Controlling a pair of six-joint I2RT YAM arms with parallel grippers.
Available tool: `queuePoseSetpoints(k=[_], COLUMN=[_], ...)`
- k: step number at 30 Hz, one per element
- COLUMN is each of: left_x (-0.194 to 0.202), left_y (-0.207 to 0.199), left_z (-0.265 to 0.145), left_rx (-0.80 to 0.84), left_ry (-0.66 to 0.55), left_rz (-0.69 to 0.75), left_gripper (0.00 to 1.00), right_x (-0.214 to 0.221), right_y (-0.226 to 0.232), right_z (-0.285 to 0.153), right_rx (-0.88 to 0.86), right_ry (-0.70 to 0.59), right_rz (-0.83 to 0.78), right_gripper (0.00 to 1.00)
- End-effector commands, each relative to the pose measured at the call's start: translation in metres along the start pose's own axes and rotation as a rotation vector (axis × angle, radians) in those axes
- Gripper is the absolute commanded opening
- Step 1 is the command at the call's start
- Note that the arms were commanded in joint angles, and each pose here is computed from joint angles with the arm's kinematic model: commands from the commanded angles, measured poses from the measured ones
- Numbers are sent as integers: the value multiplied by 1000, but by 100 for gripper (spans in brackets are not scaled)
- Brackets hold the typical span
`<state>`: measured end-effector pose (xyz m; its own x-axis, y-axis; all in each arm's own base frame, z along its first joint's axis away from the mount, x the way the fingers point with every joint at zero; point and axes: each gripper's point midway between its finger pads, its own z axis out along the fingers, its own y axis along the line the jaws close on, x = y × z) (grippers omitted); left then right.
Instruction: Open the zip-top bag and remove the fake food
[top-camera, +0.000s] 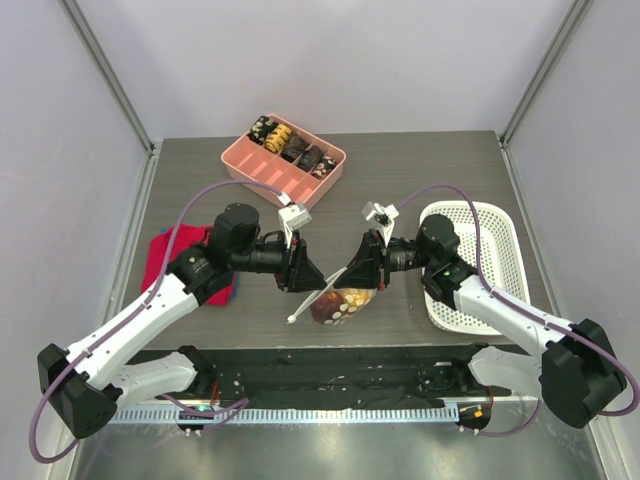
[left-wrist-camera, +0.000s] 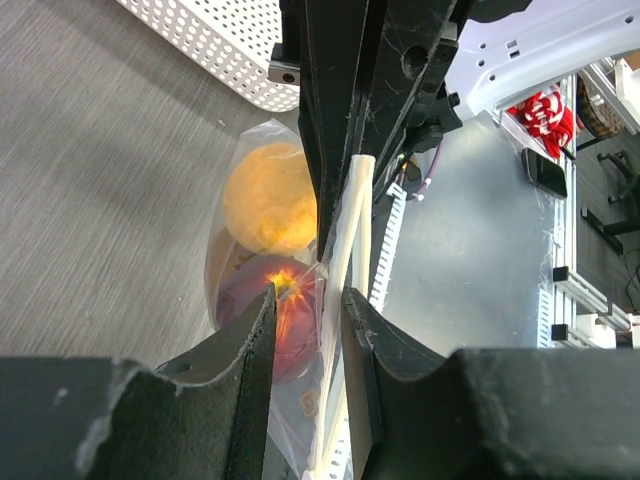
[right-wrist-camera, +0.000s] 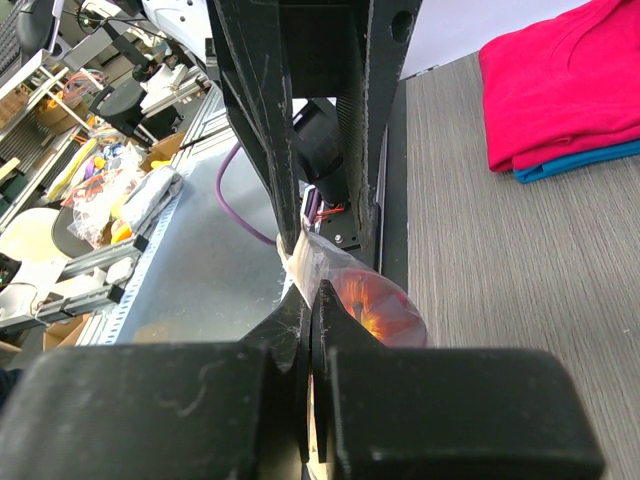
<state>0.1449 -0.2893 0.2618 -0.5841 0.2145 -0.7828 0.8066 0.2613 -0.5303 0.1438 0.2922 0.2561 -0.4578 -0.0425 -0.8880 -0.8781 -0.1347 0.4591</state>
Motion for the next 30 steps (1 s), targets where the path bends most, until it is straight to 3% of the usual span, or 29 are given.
queuePoseSetpoints(k=[1,5,8,9,11,12,13,17,22,25,30], left_x=[-3,9,16,18,18,16,16,8,10,14,21], left_y=[-6,2,8,10,19,20,25,58,103,129,149], left_z=[5,14,13,12,9,6,5,2,16,25,40], left_rx=[36,25,-11,-25,-88,-107,-138,-345,-545,-709,-913], left_ry=[-8,44,68,76,74,63,53,-12,-48,-62,-58], left_rz=[8,-25,-43,-52,-55,-52,-60,-140,-277,-294,-323], left_gripper=[32,29,20,9,0,0,0,0,0,0,0], right_x=[-20,-25,-26,-26,-24,-21,-18,-3,9,3,17], right_y=[9,6,2,-3,-9,-16,-23,-63,-122,-132,-135], right_z=[3,4,4,4,5,4,4,-5,-37,-51,-50], right_rx=[-26,-5,16,42,61,99,127,345,767,895,962], right_ry=[-26,-46,-51,-58,-55,-51,-41,-12,7,-92,-185], right_rz=[-84,-82,-76,-61,-49,-20,0,76,267,367,586], right_gripper=[1,1,2,4,14,23,42,71,74,75,75])
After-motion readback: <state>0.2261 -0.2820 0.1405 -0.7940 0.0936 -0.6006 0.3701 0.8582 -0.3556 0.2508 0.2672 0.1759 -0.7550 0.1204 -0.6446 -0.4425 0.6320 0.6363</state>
